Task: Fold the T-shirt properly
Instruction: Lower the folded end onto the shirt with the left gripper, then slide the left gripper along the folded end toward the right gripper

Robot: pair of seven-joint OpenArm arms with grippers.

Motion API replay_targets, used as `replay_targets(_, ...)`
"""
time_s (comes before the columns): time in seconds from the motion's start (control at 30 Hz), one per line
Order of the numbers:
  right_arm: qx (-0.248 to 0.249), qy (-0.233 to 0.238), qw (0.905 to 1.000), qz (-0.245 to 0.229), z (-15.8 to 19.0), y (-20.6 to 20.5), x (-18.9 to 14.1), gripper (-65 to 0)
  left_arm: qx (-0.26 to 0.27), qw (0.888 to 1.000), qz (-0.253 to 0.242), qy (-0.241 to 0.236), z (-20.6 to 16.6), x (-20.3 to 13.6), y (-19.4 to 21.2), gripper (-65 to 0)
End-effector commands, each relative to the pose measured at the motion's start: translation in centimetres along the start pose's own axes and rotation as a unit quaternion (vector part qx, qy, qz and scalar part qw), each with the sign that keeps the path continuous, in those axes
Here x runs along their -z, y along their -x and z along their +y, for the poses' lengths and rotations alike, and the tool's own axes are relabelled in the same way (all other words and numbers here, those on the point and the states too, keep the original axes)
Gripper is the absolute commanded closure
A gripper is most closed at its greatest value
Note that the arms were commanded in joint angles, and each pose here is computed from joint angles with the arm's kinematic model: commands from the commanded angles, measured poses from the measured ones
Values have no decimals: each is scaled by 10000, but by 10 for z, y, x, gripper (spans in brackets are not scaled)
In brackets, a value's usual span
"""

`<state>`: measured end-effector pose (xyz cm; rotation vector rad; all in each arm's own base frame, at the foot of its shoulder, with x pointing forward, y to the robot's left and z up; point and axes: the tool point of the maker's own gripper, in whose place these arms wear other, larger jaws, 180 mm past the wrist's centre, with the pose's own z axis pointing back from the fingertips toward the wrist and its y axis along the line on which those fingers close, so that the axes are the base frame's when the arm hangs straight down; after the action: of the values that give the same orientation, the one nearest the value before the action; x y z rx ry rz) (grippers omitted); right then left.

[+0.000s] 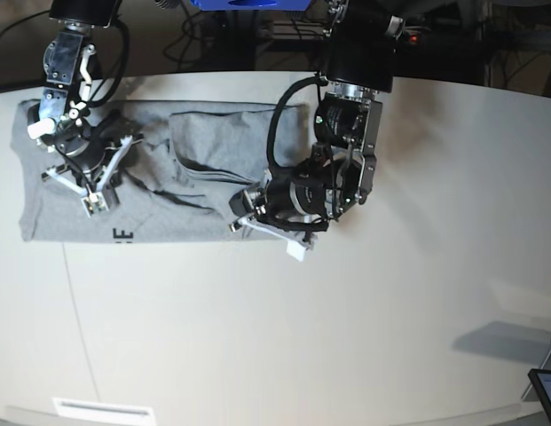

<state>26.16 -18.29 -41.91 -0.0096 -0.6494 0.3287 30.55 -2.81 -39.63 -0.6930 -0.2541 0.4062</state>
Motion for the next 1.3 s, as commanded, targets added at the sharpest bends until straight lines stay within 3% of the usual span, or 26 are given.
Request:
replay_targets(0.0,-61,5,9991,411,0,19,1,0,30,9998,-100,172,-13,-5,-7,0)
replay_targets(0.23,-61,5,9991,411,0,19,1,0,-117,9999,-14,109,-6,-4,2,0)
replay_targets(0.4,-61,5,9991,411,0,19,1,0,156,9981,-498,322,-20,-30,-17,0)
replay_targets(0.47,-72,-6,9991,410,1,19,1,0,-66,9975,-618,344,-10,-37,-24,0)
replay_targets(0.6,-78,-10,9992,401,2,18,1,0,132,9954,-862,392,-6,-54,-31,0)
replay_targets(0.83,-71,-21,9992,388,3,16,2,0,144,9960,-844,251,5,-54,-28,0)
replay_targets(1.07,-43,-1,9991,413,2,19,1,0,-144,9989,-436,-26,27,-28,-23,0)
replay_targets(1.27,-42,7,9991,423,1,20,1,0,-122,9989,-436,104,13,-25,-27,0)
